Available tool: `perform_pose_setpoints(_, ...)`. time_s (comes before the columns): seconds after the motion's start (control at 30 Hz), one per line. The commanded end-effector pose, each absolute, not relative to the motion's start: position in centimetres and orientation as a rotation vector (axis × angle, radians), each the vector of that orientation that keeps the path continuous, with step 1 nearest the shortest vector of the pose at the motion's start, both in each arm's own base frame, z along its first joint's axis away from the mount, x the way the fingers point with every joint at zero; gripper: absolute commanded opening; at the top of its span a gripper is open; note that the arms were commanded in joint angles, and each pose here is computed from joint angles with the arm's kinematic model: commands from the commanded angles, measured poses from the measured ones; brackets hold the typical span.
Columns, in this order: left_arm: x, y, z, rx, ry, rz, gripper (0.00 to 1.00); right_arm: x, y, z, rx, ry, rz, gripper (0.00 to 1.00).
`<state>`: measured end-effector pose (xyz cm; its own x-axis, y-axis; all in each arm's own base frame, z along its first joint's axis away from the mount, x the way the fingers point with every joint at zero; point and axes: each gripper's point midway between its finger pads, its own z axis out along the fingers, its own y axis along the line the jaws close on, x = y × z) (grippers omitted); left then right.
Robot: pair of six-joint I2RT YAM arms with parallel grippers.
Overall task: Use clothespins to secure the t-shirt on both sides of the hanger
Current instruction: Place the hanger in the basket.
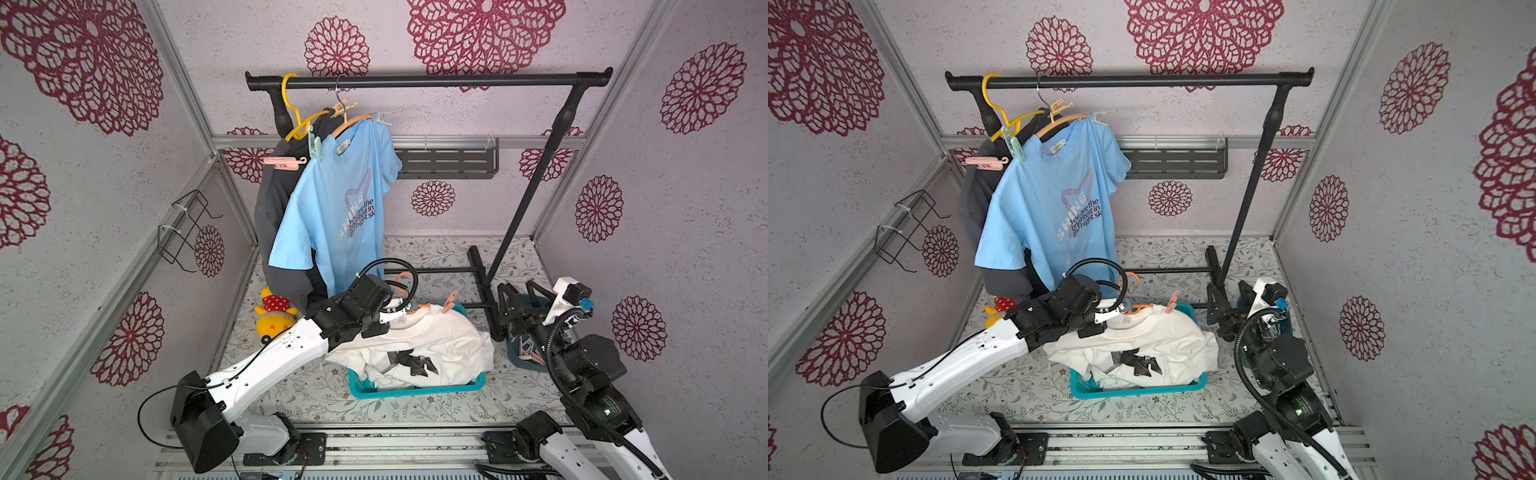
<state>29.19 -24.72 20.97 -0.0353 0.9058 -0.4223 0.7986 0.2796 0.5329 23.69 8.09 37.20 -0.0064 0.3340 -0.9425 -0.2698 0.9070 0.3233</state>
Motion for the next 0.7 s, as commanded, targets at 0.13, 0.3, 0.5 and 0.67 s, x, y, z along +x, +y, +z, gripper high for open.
perform_pose_setpoints(0.13,30.3,-24.8,20.2,1.454,1.964,0.049,0.0,25.3,3.6,30.0,0.318,1.69,0.212,0.89)
perform_pose_setpoints(0.3,31.5,-24.8,18.5,1.46,2.03,0.014,0.0,26.5,3.7,27.3,0.342,1.76,0.192,0.91)
perform_pose_setpoints(0.5,32.4,-26.0,17.3,1.469,2.051,-0.024,0.0,28.1,3.0,24.2,0.386,1.863,0.207,0.99)
perform_pose_setpoints(0.67,33.0,-26.8,16.5,1.458,2.075,-0.083,0.0,29.0,1.2,22.0,0.53,1.916,0.273,0.99)
